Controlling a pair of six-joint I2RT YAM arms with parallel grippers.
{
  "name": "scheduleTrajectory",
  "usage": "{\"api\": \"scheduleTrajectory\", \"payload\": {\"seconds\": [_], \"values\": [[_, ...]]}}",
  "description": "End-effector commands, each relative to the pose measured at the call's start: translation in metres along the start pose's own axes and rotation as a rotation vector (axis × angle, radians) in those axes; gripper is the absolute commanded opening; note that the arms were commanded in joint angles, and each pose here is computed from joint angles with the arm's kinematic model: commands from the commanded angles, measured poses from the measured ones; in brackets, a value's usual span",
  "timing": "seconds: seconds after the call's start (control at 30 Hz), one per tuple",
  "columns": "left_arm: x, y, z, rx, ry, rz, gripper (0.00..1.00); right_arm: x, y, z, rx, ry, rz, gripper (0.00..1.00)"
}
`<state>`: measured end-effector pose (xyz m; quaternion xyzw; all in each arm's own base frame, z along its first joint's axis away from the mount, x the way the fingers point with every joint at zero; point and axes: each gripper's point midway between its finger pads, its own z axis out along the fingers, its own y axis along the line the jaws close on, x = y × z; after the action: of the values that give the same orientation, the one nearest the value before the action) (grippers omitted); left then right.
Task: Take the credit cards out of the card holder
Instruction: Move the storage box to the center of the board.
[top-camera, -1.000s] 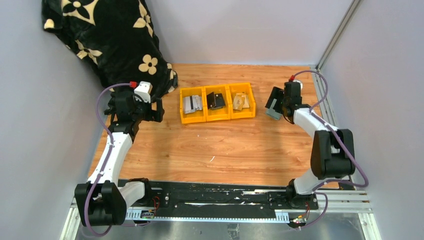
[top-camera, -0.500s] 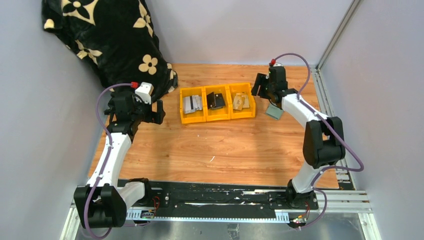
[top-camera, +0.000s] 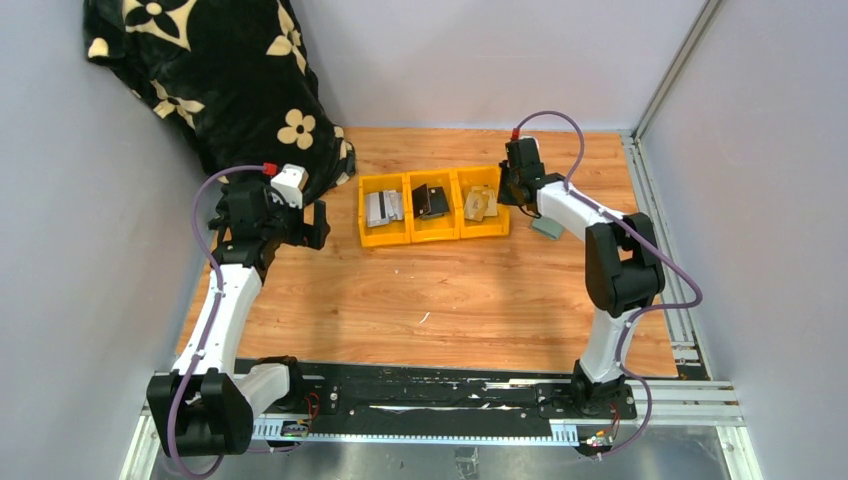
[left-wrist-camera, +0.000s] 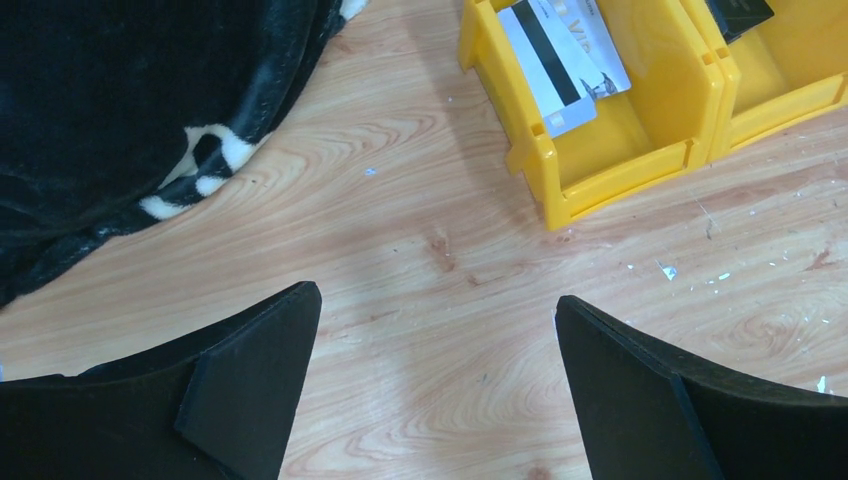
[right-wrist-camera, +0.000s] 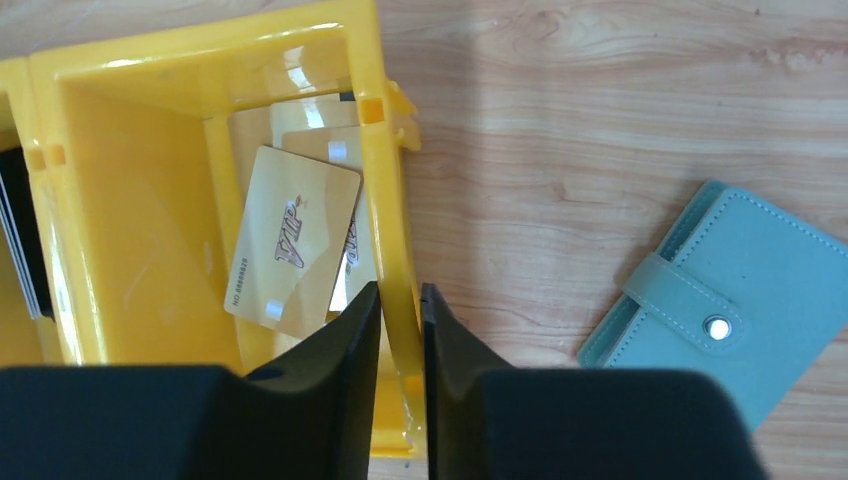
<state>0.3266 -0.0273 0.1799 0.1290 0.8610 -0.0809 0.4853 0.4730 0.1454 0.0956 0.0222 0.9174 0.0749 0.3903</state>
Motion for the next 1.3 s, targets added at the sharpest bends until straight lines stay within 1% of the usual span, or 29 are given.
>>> {"api": "scheduleTrajectory", "payload": {"seconds": [0.0, 0.07, 0.1, 0.27, 0.43, 0.53, 0.67, 0.73, 0.77, 0.8, 0.83, 0.9, 0.93, 0.97, 1.03, 1.1, 1.13, 1.2, 1.27], "values": [[-0.013, 0.003, -0.008, -0.012, -0.029, 0.027, 1.00, 0.007, 0.007, -0.010, 0.040, -0.010, -0.043, 0.16], [-0.013, 0.002, -0.008, -0.011, -0.030, 0.027, 1.00, 0.013, 0.011, -0.017, 0.048, -0.015, -0.050, 0.10], [-0.013, 0.002, -0.009, -0.011, -0.030, 0.027, 1.00, 0.015, 0.012, -0.020, 0.055, -0.023, -0.053, 0.09], [-0.012, 0.000, -0.010, -0.003, -0.030, 0.022, 1.00, 0.025, 0.015, -0.040, 0.054, -0.069, -0.045, 0.05], [-0.012, -0.002, -0.013, 0.000, -0.034, 0.027, 1.00, 0.040, 0.019, -0.050, -0.007, -0.057, -0.089, 0.01], [-0.011, -0.004, -0.014, 0.008, -0.034, 0.029, 1.00, 0.045, 0.017, -0.056, -0.018, -0.048, -0.127, 0.01], [-0.012, -0.005, -0.015, 0.014, -0.040, 0.025, 1.00, 0.044, 0.020, -0.060, -0.045, -0.048, -0.156, 0.05], [-0.012, -0.006, -0.015, 0.015, -0.041, 0.020, 1.00, 0.042, 0.023, -0.060, -0.060, -0.045, -0.179, 0.10], [-0.012, -0.006, -0.015, 0.015, -0.040, 0.020, 1.00, 0.041, 0.023, -0.061, -0.061, -0.039, -0.192, 0.16], [-0.013, -0.006, -0.016, 0.015, -0.040, 0.020, 1.00, 0.040, 0.023, -0.062, -0.060, -0.030, -0.205, 0.27], [-0.013, -0.006, -0.016, 0.014, -0.039, 0.020, 1.00, 0.036, 0.023, -0.064, -0.060, -0.033, -0.210, 0.32], [-0.013, -0.006, -0.017, 0.013, -0.037, 0.027, 1.00, 0.028, 0.018, -0.070, -0.042, -0.042, -0.190, 0.47], [-0.012, -0.005, -0.017, 0.013, -0.034, 0.031, 1.00, 0.021, 0.011, -0.073, -0.017, -0.056, -0.167, 0.56], [-0.013, -0.005, -0.017, 0.012, -0.035, 0.034, 1.00, 0.017, 0.006, -0.077, 0.003, -0.064, -0.139, 0.60], [-0.012, -0.005, -0.017, 0.010, -0.033, 0.035, 1.00, 0.006, -0.013, -0.084, 0.106, -0.092, -0.079, 0.71], [-0.014, -0.005, -0.018, 0.009, -0.038, 0.035, 1.00, -0.002, -0.040, -0.087, 0.245, -0.126, -0.014, 0.78], [-0.015, -0.005, -0.018, 0.010, -0.038, 0.032, 1.00, -0.007, -0.050, -0.089, 0.295, -0.131, 0.016, 0.79], [-0.016, -0.005, -0.019, 0.012, -0.041, 0.030, 1.00, -0.008, -0.070, -0.085, 0.382, -0.108, 0.067, 0.82], [-0.017, -0.006, -0.020, 0.015, -0.041, 0.028, 1.00, -0.007, -0.082, -0.077, 0.428, -0.080, 0.097, 0.84]]}}
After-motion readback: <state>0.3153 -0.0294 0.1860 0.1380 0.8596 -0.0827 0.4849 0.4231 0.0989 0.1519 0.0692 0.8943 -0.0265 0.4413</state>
